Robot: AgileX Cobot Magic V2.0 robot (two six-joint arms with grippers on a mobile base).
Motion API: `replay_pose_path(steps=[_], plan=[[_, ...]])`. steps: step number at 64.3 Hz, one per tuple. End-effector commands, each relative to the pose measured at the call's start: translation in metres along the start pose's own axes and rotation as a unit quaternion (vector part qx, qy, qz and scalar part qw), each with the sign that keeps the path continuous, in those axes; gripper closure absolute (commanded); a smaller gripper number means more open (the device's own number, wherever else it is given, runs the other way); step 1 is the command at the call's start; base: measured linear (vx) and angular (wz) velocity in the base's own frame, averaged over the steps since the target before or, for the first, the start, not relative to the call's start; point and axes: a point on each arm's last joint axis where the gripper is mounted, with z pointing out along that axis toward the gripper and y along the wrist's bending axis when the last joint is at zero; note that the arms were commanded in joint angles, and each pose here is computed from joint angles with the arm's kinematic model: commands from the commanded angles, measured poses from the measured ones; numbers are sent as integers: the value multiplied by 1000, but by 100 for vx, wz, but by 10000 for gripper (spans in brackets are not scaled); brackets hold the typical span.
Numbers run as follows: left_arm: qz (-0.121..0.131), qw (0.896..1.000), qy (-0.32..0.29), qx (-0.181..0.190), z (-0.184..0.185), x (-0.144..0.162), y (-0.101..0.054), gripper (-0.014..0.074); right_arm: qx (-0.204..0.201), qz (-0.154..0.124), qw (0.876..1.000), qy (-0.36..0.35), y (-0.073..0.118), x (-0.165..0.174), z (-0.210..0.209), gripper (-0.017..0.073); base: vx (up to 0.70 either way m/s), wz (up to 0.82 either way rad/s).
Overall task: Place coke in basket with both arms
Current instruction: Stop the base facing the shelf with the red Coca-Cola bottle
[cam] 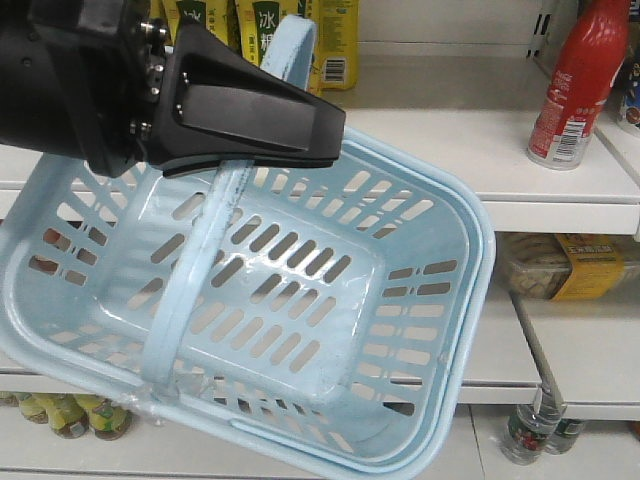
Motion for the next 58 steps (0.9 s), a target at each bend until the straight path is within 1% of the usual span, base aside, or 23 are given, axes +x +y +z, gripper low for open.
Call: replay_pose_path(steps=[1,31,58], plan=[[15,999,-41,31,-7,-6,-21,600,3,-7,999,-38,0,-4,-1,564,7,-9],[15,999,-41,31,-7,-6,-21,600,3,-7,999,-38,0,-4,-1,564,7,-10],[15,999,-41,31,-7,-6,-21,600,3,-7,999,-38,0,-4,-1,564,2,-2]])
